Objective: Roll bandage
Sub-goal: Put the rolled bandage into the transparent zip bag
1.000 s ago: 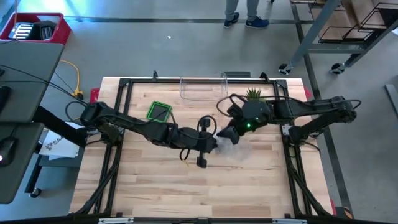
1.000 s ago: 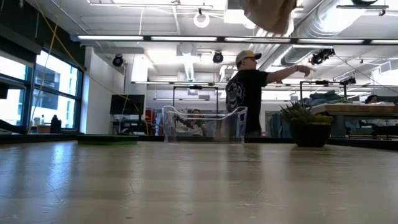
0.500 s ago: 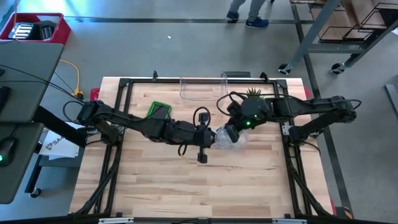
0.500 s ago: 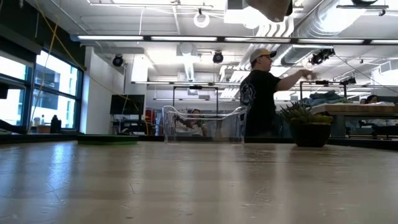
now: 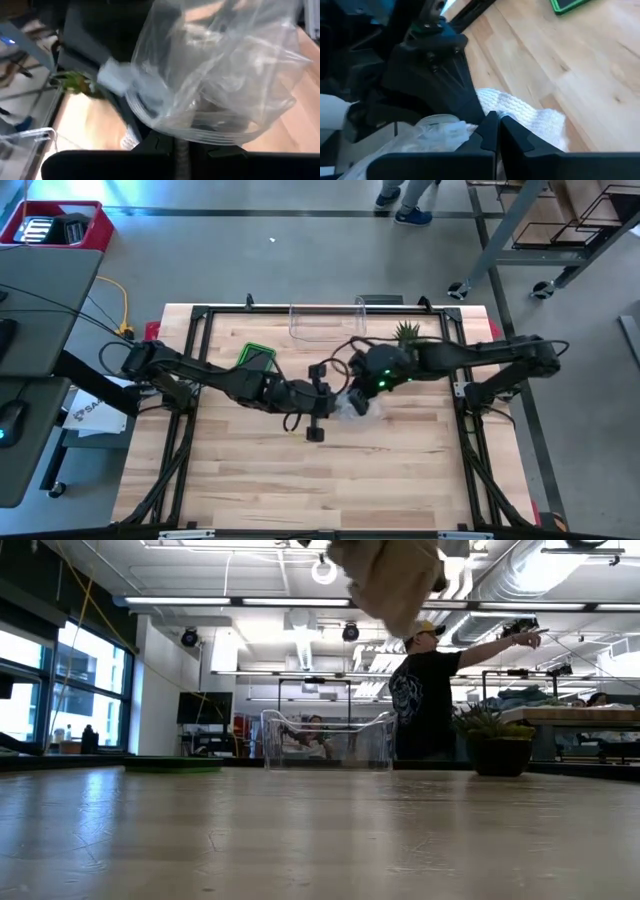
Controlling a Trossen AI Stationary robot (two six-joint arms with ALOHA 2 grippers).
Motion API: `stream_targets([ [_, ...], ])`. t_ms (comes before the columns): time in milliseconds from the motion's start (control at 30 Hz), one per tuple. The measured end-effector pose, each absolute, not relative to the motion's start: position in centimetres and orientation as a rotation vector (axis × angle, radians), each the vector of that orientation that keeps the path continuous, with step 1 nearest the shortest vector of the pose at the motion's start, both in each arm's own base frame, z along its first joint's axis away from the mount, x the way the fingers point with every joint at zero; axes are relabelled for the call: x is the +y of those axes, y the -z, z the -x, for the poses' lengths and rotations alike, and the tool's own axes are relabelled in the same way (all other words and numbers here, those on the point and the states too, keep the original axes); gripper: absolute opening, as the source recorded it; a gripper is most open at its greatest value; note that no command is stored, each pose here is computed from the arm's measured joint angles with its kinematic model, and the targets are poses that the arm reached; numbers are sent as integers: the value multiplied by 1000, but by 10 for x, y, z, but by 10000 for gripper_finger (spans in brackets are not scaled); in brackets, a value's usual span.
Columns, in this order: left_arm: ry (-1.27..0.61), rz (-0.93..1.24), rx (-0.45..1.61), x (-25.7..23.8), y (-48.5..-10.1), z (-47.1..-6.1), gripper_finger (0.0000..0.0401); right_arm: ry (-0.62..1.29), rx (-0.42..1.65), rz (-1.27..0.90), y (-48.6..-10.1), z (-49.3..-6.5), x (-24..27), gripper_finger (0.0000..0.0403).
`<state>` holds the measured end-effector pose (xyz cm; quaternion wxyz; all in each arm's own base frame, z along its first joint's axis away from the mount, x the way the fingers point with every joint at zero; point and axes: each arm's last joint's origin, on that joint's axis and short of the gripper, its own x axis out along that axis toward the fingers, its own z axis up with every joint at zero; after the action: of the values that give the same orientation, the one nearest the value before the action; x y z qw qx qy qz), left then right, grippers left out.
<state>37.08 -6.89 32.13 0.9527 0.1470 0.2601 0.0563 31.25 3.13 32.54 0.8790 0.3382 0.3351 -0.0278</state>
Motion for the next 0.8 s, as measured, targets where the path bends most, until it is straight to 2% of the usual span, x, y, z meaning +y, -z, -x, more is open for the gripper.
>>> stream_targets([
  [100, -144, -270, 548, -66, -327, -352, 12, 60, 656, -710, -320, -325, 30, 0],
  [200, -227, -152, 488, -56, -320, -318, 12, 63, 599, -685, -323, -329, 23, 0],
  [300, -314, 6, 307, -48, -311, -284, 12, 47, 590, -683, -326, -331, 19, 0],
  [400, -348, 117, 95, -42, -318, -265, 12, 21, 581, -675, -326, -340, 17, 0],
  [633, -371, 89, 147, -37, -310, -264, 12, 31, 559, -560, -330, -371, 18, 0],
  [800, -435, 67, 168, -25, -312, -256, 12, 96, 551, -516, -338, -372, 14, 0],
])
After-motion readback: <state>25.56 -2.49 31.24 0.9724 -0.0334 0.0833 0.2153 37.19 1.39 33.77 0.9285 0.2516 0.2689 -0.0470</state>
